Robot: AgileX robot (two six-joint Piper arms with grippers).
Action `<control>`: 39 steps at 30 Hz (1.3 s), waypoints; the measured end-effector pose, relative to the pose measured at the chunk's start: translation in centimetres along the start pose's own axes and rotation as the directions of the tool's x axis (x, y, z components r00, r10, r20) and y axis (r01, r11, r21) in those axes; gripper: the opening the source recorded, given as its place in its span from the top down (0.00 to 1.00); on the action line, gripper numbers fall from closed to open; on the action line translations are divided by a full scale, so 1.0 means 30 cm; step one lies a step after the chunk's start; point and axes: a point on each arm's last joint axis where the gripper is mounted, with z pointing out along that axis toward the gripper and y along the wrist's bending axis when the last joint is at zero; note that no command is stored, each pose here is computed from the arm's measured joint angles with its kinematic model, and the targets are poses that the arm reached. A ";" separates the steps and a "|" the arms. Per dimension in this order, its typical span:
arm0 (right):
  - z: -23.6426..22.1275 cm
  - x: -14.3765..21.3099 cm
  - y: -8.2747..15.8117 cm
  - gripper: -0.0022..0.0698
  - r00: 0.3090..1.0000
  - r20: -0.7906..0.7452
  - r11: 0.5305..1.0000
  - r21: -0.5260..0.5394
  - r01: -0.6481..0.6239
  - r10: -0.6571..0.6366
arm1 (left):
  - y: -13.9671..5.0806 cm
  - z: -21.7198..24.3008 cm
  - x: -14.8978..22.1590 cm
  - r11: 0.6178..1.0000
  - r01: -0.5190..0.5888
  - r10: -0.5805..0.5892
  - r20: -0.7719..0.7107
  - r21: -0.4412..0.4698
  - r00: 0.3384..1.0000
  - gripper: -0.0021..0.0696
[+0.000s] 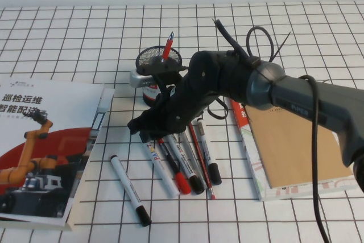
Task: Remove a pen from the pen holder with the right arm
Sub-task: 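Take a marker out of the pen holder and lay it on the table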
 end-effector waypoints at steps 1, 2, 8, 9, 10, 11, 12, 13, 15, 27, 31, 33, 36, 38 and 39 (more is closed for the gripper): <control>-0.022 -0.006 0.010 0.67 1.000 0.009 1.000 0.002 0.013 -0.013 | 0.000 0.000 0.000 1.000 0.000 0.000 0.000 0.000 1.000 0.97; -0.043 -0.008 0.020 0.67 1.000 0.016 1.000 0.004 0.025 -0.025 | 0.000 0.000 0.000 1.000 0.000 0.000 0.000 0.000 1.000 0.97; -0.271 0.036 0.106 0.91 0.989 0.073 0.992 0.034 0.123 -0.126 | 0.000 0.000 0.000 1.000 0.000 0.000 0.000 0.000 1.000 0.97; -0.313 0.056 0.121 0.94 0.987 0.088 0.990 0.037 0.135 -0.138 | 0.000 0.000 0.000 1.000 0.000 0.000 0.000 0.000 1.000 0.97; -0.347 0.073 0.127 0.95 0.985 0.102 0.990 0.037 0.139 -0.142 | 0.000 0.000 0.000 1.000 0.000 0.000 0.000 0.000 1.000 0.97; -0.388 0.097 0.137 0.97 0.982 0.113 0.988 0.039 0.148 -0.151 | 0.000 0.000 0.000 1.000 0.000 0.000 0.000 0.000 1.000 0.97; -0.429 0.121 0.141 0.97 0.979 0.124 0.987 0.045 0.157 -0.161 | 0.000 0.000 0.000 1.000 0.000 0.000 0.000 0.000 1.000 0.97; -0.457 0.147 0.142 0.98 0.978 0.123 0.986 0.048 0.161 -0.166 | 0.000 0.000 0.000 1.000 0.000 0.000 0.000 0.000 1.000 0.97; -0.537 0.198 0.148 0.98 0.974 0.143 0.984 0.052 0.172 -0.178 | 0.000 0.000 0.000 1.000 0.000 0.000 0.000 0.000 1.000 0.97; -0.830 0.539 0.129 0.99 0.963 0.161 0.976 0.054 0.211 -0.217 | 0.000 0.000 0.000 1.000 0.000 0.000 0.000 0.000 1.000 0.97; -0.880 0.623 0.116 0.99 0.968 0.050 0.967 0.074 0.244 -0.248 | 0.000 0.000 0.000 1.000 0.000 0.000 0.000 0.000 1.000 0.97; -0.895 0.646 0.110 0.99 0.966 0.002 0.963 0.086 0.257 -0.258 | 0.000 0.000 0.000 1.000 0.000 0.000 0.000 0.000 1.000 0.97; -0.898 0.657 0.095 0.99 0.960 -0.039 0.951 0.126 0.281 -0.278 | 0.000 0.000 0.000 1.000 0.000 0.000 0.000 0.000 1.000 0.97; -0.899 0.655 0.083 0.99 0.954 -0.046 0.940 0.162 0.301 -0.297 | 0.000 0.000 0.000 1.000 0.000 0.000 0.000 0.000 1.000 0.97; -0.899 0.653 0.078 0.99 0.951 -0.043 0.934 0.179 0.309 -0.307 | 0.000 0.000 0.000 1.000 0.000 0.000 0.000 0.000 1.000 0.97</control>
